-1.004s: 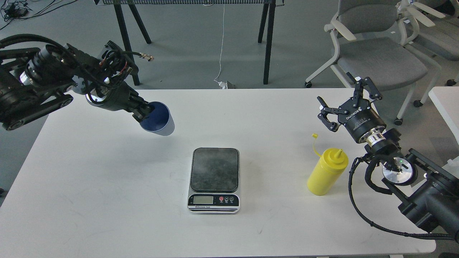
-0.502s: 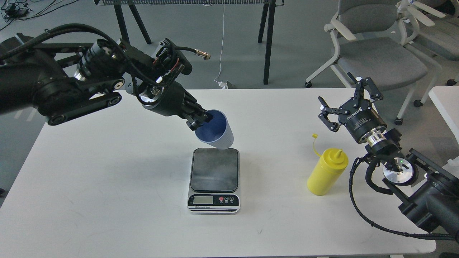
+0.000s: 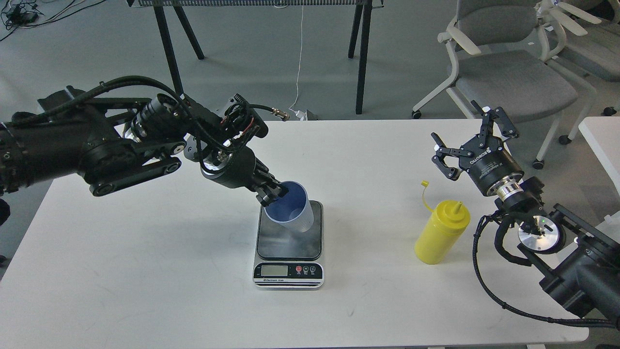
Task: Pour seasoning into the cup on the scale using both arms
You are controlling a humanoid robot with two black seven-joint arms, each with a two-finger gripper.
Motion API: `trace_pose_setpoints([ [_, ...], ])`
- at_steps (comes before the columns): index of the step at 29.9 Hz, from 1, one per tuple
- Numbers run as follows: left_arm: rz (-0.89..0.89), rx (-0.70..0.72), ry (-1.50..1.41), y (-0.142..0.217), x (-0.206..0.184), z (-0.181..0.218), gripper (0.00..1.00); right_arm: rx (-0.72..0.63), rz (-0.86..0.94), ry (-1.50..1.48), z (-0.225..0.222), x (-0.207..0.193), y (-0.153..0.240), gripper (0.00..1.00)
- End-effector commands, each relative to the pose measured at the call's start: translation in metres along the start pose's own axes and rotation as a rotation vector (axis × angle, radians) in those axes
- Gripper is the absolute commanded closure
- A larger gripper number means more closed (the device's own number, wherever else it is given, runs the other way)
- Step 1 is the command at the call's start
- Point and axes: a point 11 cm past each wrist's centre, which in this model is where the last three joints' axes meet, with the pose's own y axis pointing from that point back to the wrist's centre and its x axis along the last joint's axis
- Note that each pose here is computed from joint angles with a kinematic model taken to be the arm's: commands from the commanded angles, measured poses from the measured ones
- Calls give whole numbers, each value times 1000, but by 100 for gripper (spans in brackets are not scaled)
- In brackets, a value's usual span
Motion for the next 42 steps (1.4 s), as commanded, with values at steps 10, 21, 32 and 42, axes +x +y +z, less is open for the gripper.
trace_pose_setpoints([
  [10,-12,-3,15,-10,-5,0,85,3,7,5,-2,3,3,1],
  [21,-5,0,33,-7,-6,-3,47,2,8,3,-1,3,3,1],
  [32,179,54,171,44,41,-36,18,0,-22,2,-7,-6,-2,1],
  [42,664,-18,622,134,78,-94,13,193,-209,-1,-155,-80,13,1],
])
